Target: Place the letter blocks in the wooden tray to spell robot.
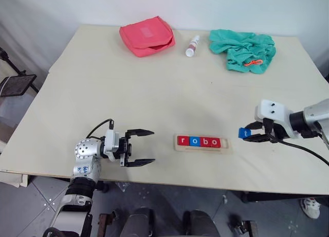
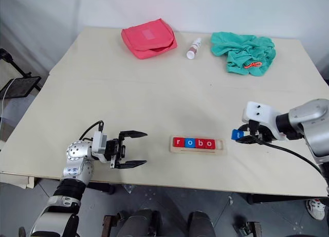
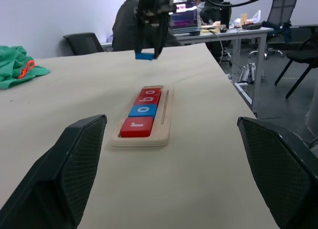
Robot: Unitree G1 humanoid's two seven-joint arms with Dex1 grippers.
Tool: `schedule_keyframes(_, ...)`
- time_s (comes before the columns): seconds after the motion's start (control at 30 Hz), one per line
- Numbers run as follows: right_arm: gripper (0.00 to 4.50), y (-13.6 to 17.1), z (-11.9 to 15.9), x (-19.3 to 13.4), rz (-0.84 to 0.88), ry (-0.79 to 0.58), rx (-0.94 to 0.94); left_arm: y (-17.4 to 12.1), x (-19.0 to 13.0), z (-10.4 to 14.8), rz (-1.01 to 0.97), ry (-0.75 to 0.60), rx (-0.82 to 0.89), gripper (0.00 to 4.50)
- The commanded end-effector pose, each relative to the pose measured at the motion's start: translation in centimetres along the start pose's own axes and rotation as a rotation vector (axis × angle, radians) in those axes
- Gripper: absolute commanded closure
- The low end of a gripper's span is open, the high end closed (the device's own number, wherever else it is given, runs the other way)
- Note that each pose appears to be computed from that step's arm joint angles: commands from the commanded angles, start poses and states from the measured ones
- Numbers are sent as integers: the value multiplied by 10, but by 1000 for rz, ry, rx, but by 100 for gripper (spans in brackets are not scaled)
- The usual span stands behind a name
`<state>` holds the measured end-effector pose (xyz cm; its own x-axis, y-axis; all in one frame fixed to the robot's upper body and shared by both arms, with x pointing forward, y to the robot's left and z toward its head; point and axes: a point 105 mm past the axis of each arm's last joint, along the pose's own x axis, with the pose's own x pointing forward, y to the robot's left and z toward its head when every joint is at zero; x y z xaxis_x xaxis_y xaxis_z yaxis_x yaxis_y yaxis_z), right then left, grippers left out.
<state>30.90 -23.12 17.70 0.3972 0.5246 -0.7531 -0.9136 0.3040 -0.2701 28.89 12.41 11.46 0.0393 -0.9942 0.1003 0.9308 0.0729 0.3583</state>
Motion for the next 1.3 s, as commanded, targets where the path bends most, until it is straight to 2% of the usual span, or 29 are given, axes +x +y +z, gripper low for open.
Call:
schedule_keyframes(0.03, 305, 7, 11, 6, 55, 17, -50, -1, -1, 1, 8, -5, 15, 0)
schedule_keyframes(0.33, 305, 7, 4, 31, 103, 78, -105, -4, -4, 3, 23, -1, 22, 0)
schedule_keyframes(0.7, 305, 5, 4, 45, 141, 111, -162, -7, -6, 4, 42, 5, 23, 0)
schedule_keyframes(0.87, 305, 8, 13, 45, 159, 64, -166, -7, -6, 3, 46, 7, 22, 0)
schedule_keyframes(1.0, 167, 7, 9, 42, 156, 81, -173, -7, -5, 3, 49, 6, 22, 0)
schedule_keyframes(1.17, 6, 6, 17, 36, 141, 48, -168, -6, -5, 2, 46, 5, 20, 0)
schedule_keyframes(1.3, 3, 7, 24, 29, 127, 7, -151, -5, -4, 2, 44, 3, 19, 0)
